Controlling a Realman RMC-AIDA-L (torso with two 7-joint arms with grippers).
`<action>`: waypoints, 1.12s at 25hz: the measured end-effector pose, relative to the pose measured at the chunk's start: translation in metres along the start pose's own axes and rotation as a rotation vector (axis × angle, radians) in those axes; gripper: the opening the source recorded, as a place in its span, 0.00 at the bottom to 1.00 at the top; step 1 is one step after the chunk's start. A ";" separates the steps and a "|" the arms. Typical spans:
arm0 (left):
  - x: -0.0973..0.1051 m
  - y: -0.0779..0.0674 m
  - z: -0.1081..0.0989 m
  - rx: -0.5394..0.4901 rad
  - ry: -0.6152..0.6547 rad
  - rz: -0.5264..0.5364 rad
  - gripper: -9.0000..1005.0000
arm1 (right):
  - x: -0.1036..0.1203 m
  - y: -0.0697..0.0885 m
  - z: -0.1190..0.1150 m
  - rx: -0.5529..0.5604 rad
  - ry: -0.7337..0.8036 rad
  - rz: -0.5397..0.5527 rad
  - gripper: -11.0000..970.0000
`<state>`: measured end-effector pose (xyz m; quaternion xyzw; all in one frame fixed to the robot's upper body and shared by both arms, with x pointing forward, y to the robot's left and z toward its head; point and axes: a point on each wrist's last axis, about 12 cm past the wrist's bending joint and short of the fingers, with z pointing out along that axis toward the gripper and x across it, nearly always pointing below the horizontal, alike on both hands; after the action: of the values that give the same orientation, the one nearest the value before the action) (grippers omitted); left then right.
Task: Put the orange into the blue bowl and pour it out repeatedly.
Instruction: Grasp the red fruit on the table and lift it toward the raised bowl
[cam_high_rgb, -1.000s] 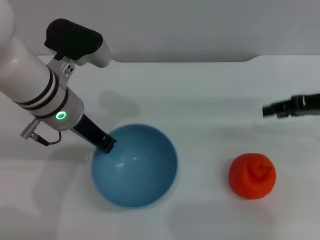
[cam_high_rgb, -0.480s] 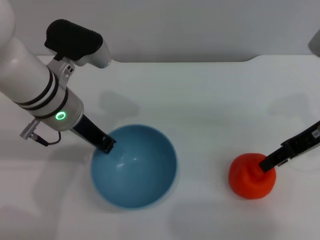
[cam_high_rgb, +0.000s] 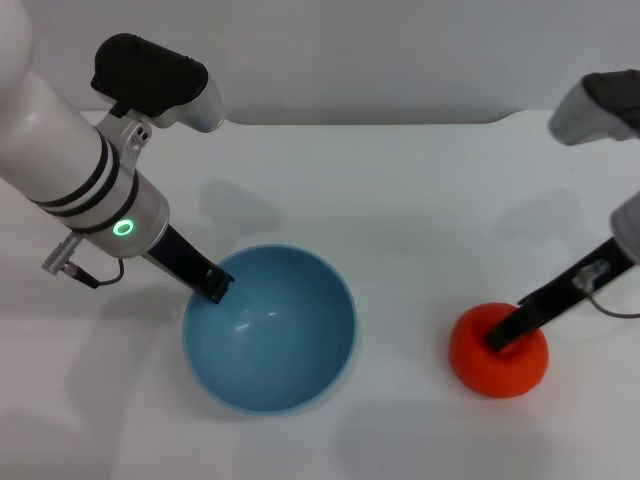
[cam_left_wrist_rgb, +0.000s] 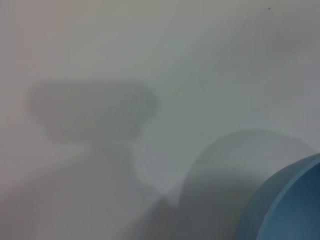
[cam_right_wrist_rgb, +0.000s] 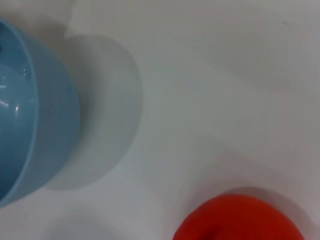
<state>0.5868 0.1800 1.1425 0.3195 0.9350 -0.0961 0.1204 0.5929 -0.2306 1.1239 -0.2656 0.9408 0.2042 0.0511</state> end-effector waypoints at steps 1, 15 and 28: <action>0.000 0.000 0.000 0.000 0.000 -0.001 0.01 | -0.002 0.002 0.004 0.004 -0.003 -0.014 0.51; -0.002 0.000 -0.002 -0.001 -0.003 -0.002 0.01 | -0.003 0.005 -0.001 0.042 -0.023 -0.090 0.26; -0.015 -0.009 -0.007 0.005 0.015 0.035 0.01 | -0.009 0.024 -0.070 -0.041 -0.210 -0.229 0.09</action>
<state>0.5914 0.1667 1.1540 0.3369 0.9299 -0.0937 0.1142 0.5888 -0.2366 1.1979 -0.3492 0.8895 0.2428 0.1668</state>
